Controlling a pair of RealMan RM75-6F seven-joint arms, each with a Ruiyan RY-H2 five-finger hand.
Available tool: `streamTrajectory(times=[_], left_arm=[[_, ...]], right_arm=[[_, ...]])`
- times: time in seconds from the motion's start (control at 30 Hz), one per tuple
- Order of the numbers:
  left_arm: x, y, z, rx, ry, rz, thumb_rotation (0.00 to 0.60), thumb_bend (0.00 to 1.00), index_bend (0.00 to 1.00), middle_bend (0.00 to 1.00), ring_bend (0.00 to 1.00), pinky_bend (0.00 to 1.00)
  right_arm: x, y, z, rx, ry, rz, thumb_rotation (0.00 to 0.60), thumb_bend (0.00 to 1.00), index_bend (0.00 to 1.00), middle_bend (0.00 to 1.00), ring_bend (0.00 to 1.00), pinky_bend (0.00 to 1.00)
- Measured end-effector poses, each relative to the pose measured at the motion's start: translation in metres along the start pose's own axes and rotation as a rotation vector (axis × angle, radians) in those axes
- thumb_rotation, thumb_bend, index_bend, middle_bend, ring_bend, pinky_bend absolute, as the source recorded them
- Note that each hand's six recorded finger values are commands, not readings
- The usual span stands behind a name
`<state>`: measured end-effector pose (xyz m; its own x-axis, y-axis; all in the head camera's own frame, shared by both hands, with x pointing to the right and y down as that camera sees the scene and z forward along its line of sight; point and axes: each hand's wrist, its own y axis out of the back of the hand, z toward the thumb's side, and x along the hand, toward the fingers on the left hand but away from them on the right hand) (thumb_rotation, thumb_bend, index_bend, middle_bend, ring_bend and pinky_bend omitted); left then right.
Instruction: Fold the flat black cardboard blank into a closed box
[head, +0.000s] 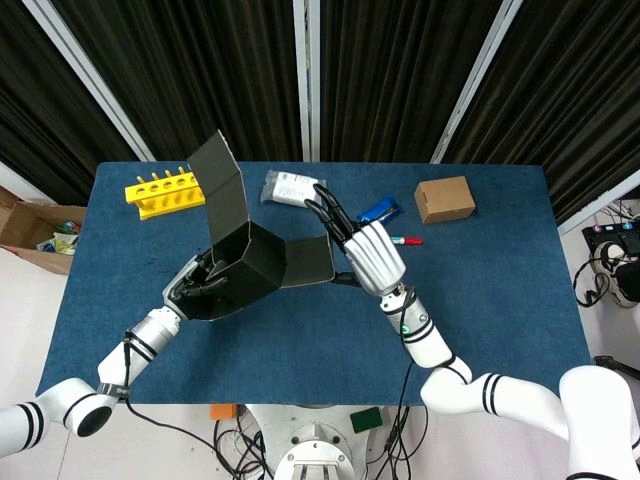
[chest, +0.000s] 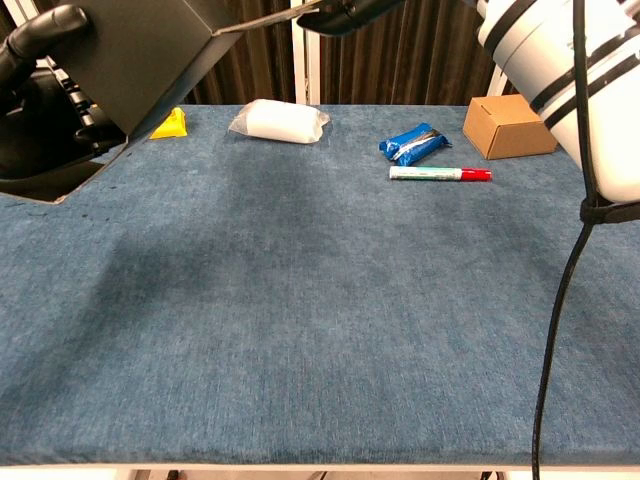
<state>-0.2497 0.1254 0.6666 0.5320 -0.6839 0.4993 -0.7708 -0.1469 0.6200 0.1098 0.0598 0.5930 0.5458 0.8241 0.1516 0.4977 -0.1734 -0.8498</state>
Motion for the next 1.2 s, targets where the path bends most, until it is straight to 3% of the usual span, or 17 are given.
streamTrajectory(times=[0.43, 0.93, 1.2], left_arm=[[-0.002, 0.003, -0.013, 0.128, 0.057, -0.042, 0.6, 0.0, 0.31, 0.35, 0.56, 0.82], [0.001, 0.011, -0.022, 0.351, 0.101, -0.034, 0.6, 0.0, 0.32, 0.34, 0.56, 0.82], [0.004, 0.015, -0.029, 0.47, 0.118, -0.027, 0.6, 0.0, 0.32, 0.33, 0.56, 0.82]], right_arm=[[-0.009, 0.008, 0.015, 0.029, 0.045, 0.025, 0.6, 0.0, 0.0, 0.02, 0.64, 0.99], [-0.003, -0.008, 0.032, 0.116, 0.119, 0.144, 0.6, 0.0, 0.0, 0.05, 0.65, 0.99], [0.005, -0.032, 0.03, 0.229, 0.161, 0.222, 0.6, 0.0, 0.0, 0.08, 0.65, 0.99]])
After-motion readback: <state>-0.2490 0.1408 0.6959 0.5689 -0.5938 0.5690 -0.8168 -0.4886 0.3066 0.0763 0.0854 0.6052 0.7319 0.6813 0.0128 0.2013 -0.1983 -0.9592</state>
